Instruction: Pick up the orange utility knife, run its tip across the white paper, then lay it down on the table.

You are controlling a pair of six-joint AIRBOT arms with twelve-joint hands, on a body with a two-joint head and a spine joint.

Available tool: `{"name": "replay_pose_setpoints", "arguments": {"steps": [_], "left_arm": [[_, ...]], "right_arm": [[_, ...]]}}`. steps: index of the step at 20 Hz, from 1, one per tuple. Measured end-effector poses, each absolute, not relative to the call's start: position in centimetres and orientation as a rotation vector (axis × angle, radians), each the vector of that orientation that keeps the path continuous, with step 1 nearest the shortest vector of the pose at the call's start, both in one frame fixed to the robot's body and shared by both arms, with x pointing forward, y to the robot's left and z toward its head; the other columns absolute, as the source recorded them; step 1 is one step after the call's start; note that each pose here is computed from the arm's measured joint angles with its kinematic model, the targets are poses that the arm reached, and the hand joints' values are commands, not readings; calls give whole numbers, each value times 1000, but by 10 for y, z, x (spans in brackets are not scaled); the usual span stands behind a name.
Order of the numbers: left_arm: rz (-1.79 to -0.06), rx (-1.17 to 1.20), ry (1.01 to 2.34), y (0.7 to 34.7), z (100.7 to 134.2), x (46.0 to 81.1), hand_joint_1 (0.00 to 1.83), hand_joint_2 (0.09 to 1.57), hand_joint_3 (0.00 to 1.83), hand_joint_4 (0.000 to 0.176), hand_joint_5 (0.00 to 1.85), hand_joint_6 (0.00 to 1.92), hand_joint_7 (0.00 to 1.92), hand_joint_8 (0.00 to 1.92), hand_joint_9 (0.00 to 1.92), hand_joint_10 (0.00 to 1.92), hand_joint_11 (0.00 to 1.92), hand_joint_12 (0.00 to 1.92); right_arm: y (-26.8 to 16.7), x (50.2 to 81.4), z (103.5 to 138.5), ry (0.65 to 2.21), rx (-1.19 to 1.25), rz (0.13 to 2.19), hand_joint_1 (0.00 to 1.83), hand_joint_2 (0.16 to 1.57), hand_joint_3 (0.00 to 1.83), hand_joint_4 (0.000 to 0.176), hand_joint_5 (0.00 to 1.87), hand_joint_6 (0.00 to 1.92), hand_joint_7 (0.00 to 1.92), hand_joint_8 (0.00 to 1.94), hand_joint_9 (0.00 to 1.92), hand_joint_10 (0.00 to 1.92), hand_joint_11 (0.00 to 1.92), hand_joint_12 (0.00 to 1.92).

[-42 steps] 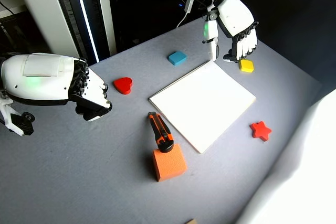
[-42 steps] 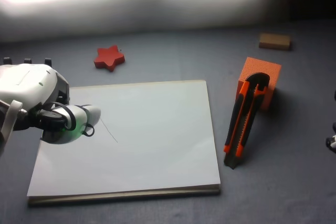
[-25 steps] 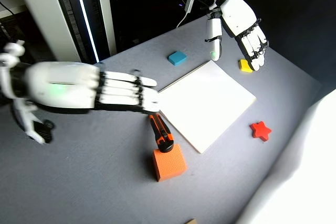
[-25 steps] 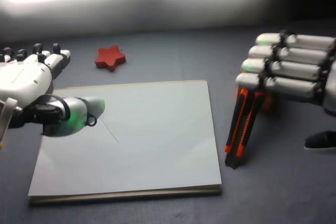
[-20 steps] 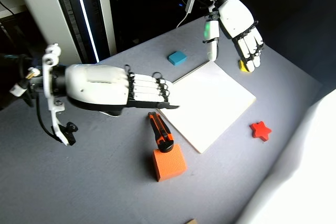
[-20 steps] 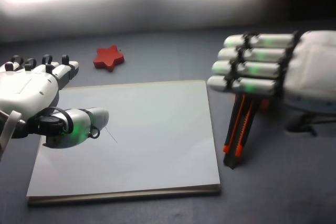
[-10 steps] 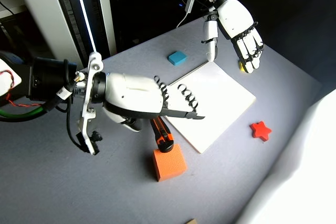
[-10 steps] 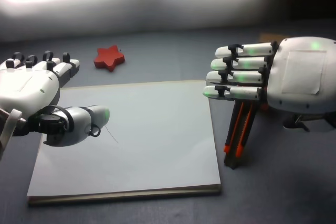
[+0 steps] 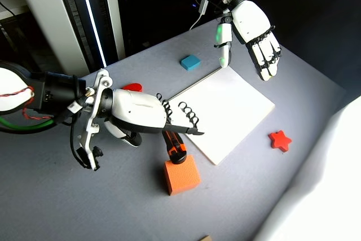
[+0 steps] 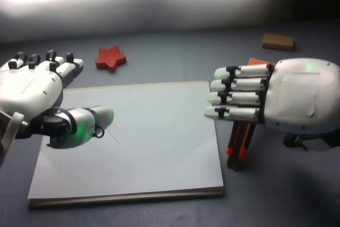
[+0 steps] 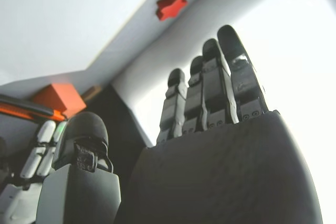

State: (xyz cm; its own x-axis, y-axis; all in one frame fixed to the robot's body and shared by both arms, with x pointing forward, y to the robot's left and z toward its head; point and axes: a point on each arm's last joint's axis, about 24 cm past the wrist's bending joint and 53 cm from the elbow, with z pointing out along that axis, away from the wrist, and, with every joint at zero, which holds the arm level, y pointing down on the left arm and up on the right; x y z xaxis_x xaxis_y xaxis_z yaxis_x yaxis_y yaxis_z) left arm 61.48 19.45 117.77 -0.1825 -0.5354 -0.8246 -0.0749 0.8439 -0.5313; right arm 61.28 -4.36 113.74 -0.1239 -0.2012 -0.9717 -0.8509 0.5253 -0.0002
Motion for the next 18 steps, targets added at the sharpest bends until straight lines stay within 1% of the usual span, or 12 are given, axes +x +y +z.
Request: {"name": "replay_pose_setpoints", "arguments": {"steps": [2, 4, 5, 8, 11, 12, 13, 15, 16, 17, 18], "left_arm": [[-455, -473, 1735, 192, 1172, 612, 81, 1239, 0, 63, 77, 4, 66, 6, 149, 2, 0, 706], [-460, -477, 1736, 191, 1172, 612, 101, 1236, 0, 63, 88, 3, 73, 4, 165, 6, 0, 770], [-459, -472, 1730, 191, 1173, 612, 89, 1229, 0, 72, 79, 1, 87, 5, 179, 9, 0, 824], [-466, -471, 1733, 189, 1173, 611, 71, 1232, 0, 79, 56, 1, 90, 2, 181, 6, 0, 810], [-461, -475, 1726, 190, 1174, 611, 64, 1240, 2, 76, 47, 0, 73, 1, 169, 0, 0, 764], [-457, -478, 1723, 192, 1174, 611, 65, 1237, 1, 76, 46, 0, 79, 3, 168, 0, 0, 765], [-456, -479, 1721, 192, 1175, 610, 65, 1237, 1, 77, 39, 0, 86, 6, 171, 1, 0, 768], [-455, -478, 1723, 192, 1174, 610, 50, 1239, 1, 80, 27, 2, 82, 2, 166, 1, 0, 792], [-454, -479, 1722, 192, 1174, 610, 62, 1235, 0, 77, 56, 9, 103, 6, 181, 5, 0, 861], [-453, -476, 1723, 192, 1174, 610, 70, 1233, 0, 78, 58, 6, 113, 5, 179, 4, 0, 853], [-450, -477, 1723, 193, 1173, 610, 67, 1233, 0, 75, 58, 5, 116, 6, 186, 6, 0, 852]], "right_arm": [[-41, 615, 1132, 1637, -916, 710, 1118, 960, 0, 0, 0, 0, 0, 0, 0, 0, 0, 0], [-42, 619, 1132, 1626, -903, 702, 1118, 956, 0, 0, 0, 0, 0, 0, 0, 0, 0, 0], [-42, 623, 1133, 1619, -888, 696, 1111, 962, 0, 0, 0, 0, 0, 0, 0, 0, 0, 0], [-40, 625, 1128, 1610, -893, 696, 1101, 972, 2, 0, 0, 0, 0, 0, 0, 0, 0, 0], [-39, 629, 1123, 1602, -894, 694, 1131, 954, 0, 0, 0, 0, 0, 0, 0, 0, 0, 0], [-39, 631, 1123, 1607, -878, 699, 1090, 969, 1, 0, 0, 0, 0, 0, 0, 0, 0, 0], [-41, 633, 1123, 1608, -873, 695, 1091, 970, 2, 0, 0, 0, 0, 0, 0, 0, 0, 0], [-40, 633, 1123, 1606, -872, 698, 1093, 971, 2, 0, 0, 0, 0, 0, 0, 0, 0, 0], [-40, 632, 1123, 1606, -874, 699, 1093, 968, 0, 0, 0, 0, 0, 0, 0, 0, 0, 0], [-40, 632, 1123, 1607, -876, 697, 1097, 971, 2, 0, 0, 0, 0, 0, 0, 0, 0, 0], [-39, 633, 1123, 1605, -896, 679, 1104, 968, 0, 0, 0, 0, 0, 0, 0, 0, 0, 0]]}}
